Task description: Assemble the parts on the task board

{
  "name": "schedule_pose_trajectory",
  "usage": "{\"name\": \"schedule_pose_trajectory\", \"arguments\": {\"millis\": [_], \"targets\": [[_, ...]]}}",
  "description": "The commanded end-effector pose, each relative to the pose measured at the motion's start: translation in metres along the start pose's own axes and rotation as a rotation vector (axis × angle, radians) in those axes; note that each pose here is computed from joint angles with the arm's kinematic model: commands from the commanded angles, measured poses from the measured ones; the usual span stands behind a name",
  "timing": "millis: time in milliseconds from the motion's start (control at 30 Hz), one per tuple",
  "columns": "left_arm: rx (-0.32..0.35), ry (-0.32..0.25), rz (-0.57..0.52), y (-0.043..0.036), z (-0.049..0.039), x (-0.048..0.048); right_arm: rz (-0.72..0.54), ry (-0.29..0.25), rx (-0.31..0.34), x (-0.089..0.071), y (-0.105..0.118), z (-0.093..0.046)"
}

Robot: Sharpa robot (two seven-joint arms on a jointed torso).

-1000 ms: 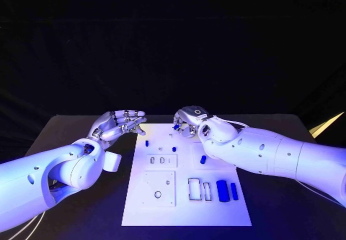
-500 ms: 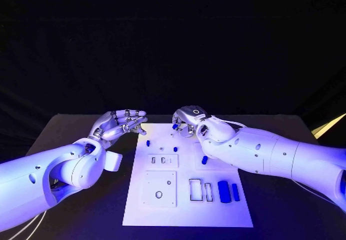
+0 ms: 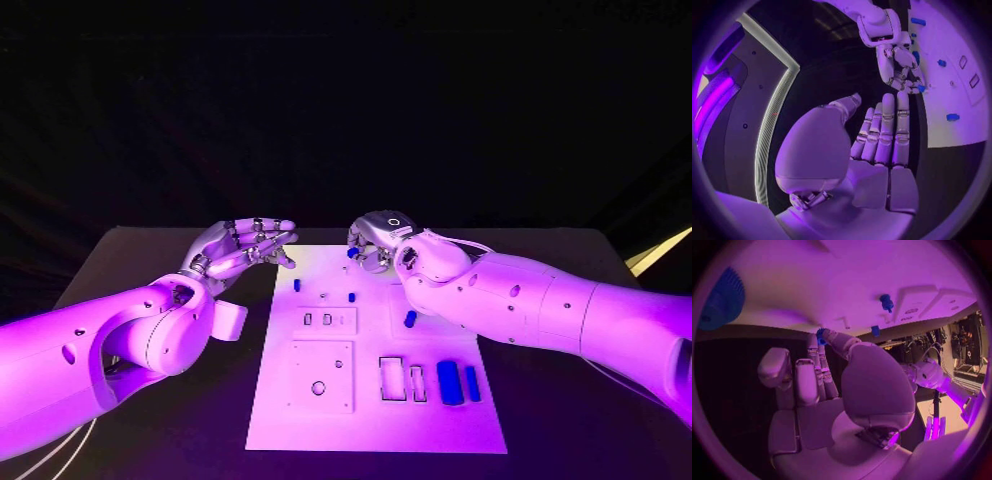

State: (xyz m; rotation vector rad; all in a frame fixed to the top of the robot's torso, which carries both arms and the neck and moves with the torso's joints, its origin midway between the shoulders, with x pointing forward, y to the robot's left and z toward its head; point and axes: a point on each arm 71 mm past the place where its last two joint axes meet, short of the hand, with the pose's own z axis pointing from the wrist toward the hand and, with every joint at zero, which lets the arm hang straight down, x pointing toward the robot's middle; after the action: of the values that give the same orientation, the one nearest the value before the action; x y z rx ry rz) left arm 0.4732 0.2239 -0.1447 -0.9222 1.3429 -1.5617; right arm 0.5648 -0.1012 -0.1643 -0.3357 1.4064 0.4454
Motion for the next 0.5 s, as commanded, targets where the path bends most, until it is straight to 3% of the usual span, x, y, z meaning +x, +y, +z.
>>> {"name": "schedule_pose_trajectory", "arguments": {"millis": [33, 500], "targets": [[0.004, 0.007, -0.004, -0.0014, 0.0009, 0.0023, -0.003, 0.01, -0.001, 0.0018, 0.0006, 0.0003], [0.004, 0.009, -0.004, -0.0017, 0.0013, 0.0025, 0.004, 0.002, -0.007, 0.0017, 0.0046, 0.0028]]}}
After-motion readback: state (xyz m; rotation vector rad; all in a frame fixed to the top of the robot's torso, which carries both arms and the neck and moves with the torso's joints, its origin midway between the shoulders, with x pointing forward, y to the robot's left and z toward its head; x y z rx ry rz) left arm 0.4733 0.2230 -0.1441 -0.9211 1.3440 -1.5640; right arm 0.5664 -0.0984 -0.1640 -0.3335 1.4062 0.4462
